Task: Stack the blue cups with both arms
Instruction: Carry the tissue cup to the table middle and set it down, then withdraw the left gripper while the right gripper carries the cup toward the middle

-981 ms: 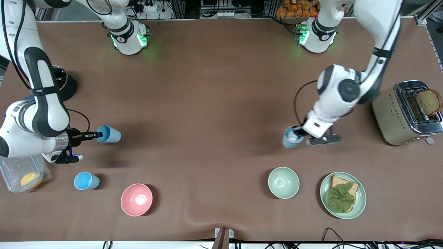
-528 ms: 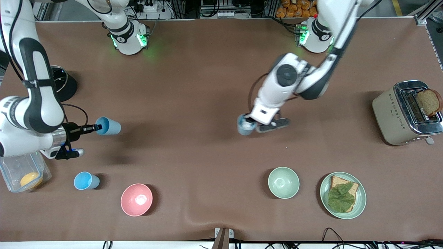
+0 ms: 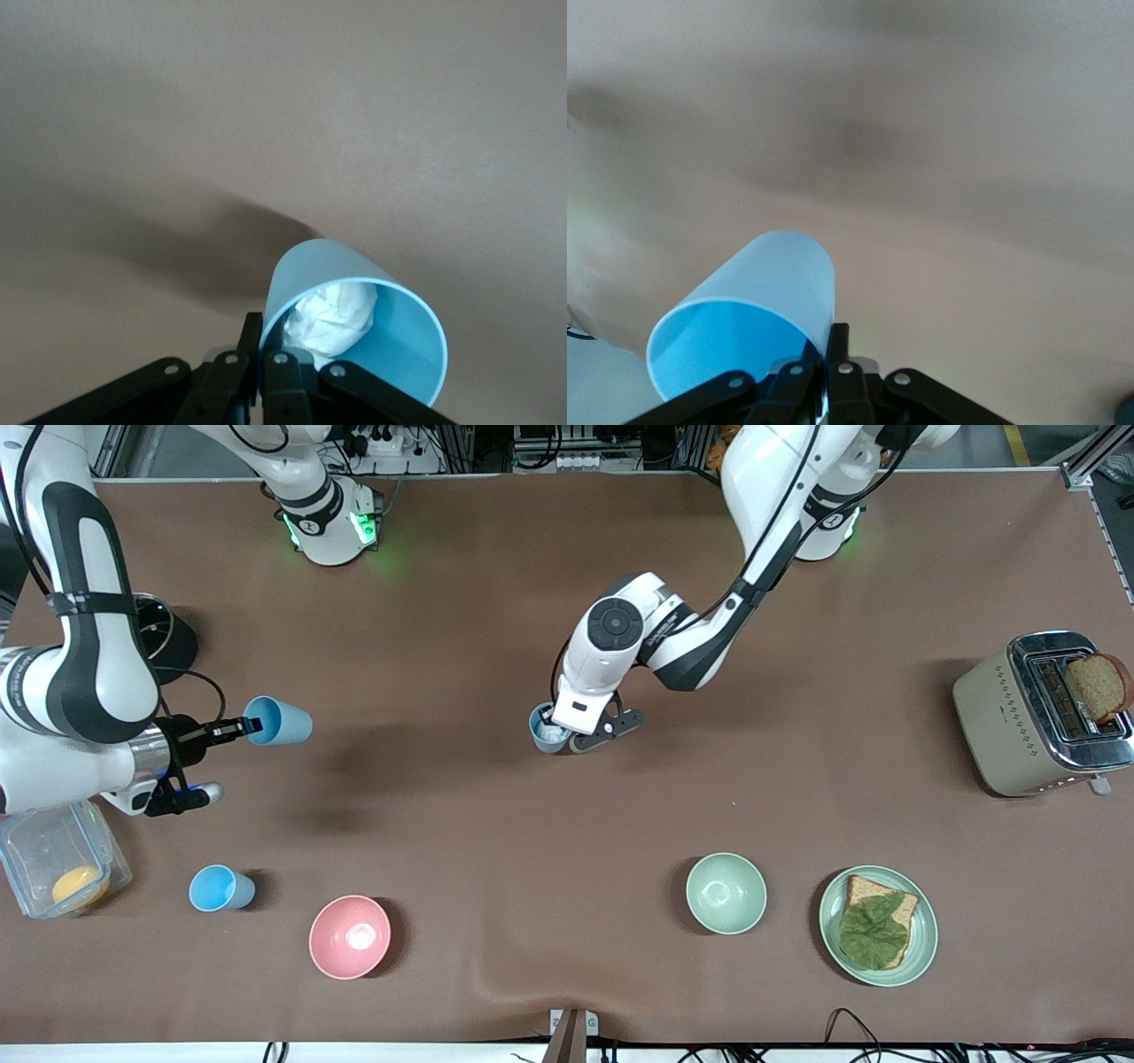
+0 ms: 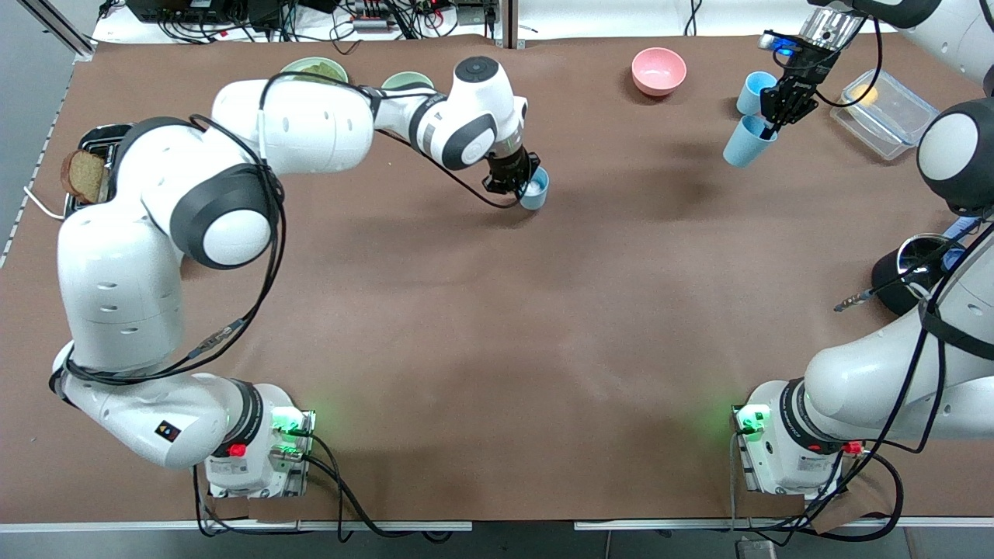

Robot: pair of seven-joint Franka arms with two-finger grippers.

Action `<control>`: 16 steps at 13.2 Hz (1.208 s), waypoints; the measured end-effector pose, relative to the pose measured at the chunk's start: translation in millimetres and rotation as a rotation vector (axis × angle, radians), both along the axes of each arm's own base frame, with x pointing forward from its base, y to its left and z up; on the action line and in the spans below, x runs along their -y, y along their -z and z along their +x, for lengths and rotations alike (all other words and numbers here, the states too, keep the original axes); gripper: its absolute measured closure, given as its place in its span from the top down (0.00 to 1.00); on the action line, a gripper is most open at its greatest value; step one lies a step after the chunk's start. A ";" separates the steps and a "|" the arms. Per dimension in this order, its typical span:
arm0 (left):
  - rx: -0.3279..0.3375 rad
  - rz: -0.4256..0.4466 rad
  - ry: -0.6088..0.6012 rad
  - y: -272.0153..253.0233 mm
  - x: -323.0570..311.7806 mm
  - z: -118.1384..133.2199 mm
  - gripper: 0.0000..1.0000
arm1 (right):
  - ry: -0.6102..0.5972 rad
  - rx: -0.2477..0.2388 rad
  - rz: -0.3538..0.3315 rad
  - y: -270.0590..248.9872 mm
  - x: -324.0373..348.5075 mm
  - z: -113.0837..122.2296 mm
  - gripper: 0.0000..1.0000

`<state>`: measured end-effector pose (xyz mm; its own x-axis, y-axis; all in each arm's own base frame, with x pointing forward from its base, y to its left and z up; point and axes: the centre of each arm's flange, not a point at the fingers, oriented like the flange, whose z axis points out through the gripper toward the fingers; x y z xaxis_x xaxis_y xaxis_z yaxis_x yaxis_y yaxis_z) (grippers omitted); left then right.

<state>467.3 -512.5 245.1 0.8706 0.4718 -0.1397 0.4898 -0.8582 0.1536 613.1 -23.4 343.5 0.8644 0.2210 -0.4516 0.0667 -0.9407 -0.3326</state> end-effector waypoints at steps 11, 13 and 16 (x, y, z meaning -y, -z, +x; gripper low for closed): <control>0.161 0.135 -0.085 -167.5 -70.9 73.6 1.00 | 0.063 0.048 -0.081 -4.1 -49.7 12.0 0.04; 0.187 0.177 0.003 -231.3 -149.9 101.9 1.00 | 0.072 0.044 -0.094 -8.3 -59.3 11.8 0.04; 0.193 0.231 0.164 -277.3 -277.6 138.7 1.00 | 0.061 0.032 -0.094 -45.8 -64.6 16.6 0.04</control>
